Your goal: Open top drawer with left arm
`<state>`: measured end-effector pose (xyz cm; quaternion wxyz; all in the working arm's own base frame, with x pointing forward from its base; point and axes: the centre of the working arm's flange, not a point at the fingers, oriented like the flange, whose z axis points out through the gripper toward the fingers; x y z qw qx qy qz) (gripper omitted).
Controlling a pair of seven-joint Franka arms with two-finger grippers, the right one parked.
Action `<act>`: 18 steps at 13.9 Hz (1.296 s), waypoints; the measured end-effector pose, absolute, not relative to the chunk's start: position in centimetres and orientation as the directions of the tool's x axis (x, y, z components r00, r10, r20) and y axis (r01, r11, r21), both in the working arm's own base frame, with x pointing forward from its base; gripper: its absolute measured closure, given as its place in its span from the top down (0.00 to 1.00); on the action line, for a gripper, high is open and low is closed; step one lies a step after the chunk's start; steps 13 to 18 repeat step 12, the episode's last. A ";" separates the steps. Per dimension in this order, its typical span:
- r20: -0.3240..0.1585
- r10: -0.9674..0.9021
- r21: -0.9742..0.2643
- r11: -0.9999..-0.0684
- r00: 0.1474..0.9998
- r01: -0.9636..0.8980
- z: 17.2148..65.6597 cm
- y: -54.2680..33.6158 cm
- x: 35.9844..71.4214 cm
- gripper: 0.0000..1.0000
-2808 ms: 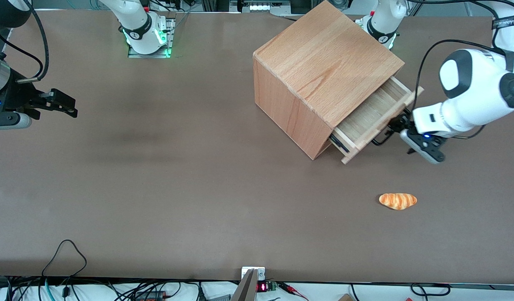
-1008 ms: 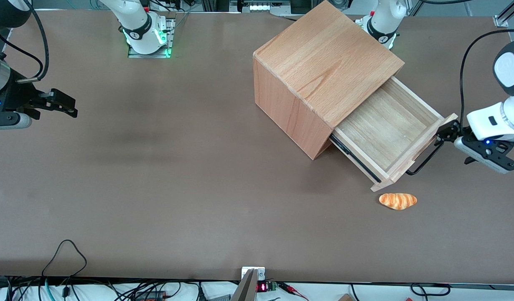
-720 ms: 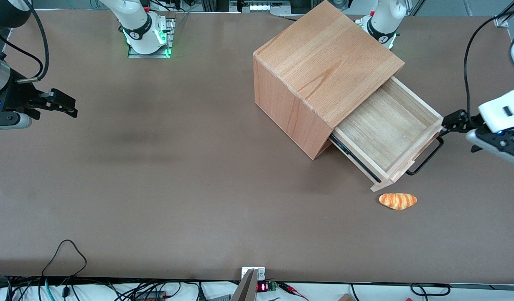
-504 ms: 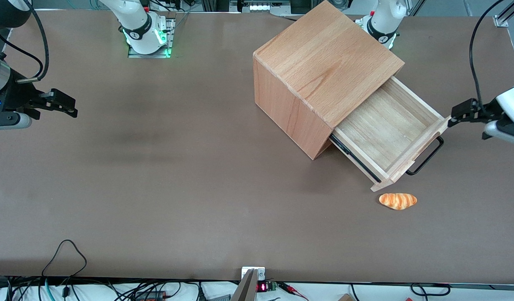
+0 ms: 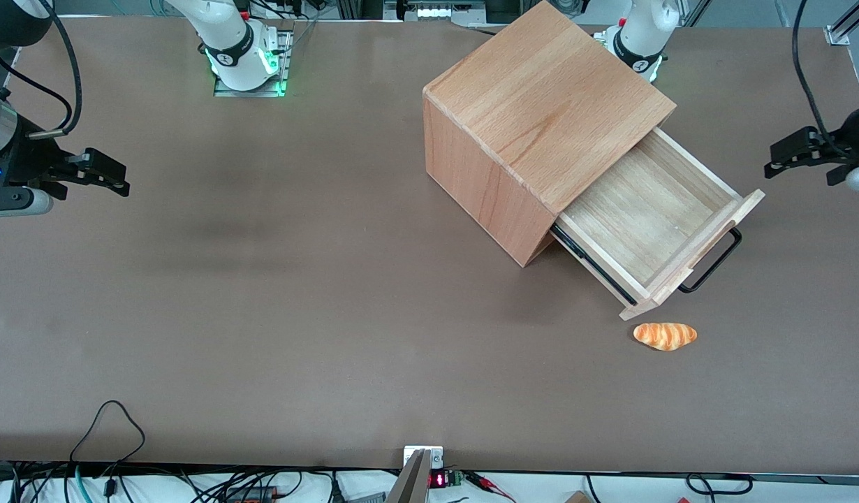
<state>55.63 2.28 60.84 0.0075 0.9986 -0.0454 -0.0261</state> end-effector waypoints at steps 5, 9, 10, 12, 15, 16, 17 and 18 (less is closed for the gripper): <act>-0.045 -0.087 0.011 -0.996 0.995 -0.086 61.4 1.7 55.6 1.00; -0.043 -0.082 0.010 -0.997 0.996 -0.081 61.8 1.9 55.6 1.00; -0.042 -0.082 0.010 -0.997 0.996 -0.081 61.8 1.9 55.6 1.00; -0.041 -0.081 0.010 -0.997 0.996 -0.081 61.8 1.9 55.6 1.00; -0.041 -0.081 0.010 -0.997 0.996 -0.081 61.8 1.9 55.6 1.00; -0.041 -0.081 0.010 -0.997 0.996 -0.081 61.8 1.9 55.6 1.00; -0.041 -0.081 0.010 -0.997 0.996 -0.081 61.8 1.9 55.6 1.00; -0.041 -0.081 0.010 -0.997 0.996 -0.081 61.8 1.9 55.6 1.00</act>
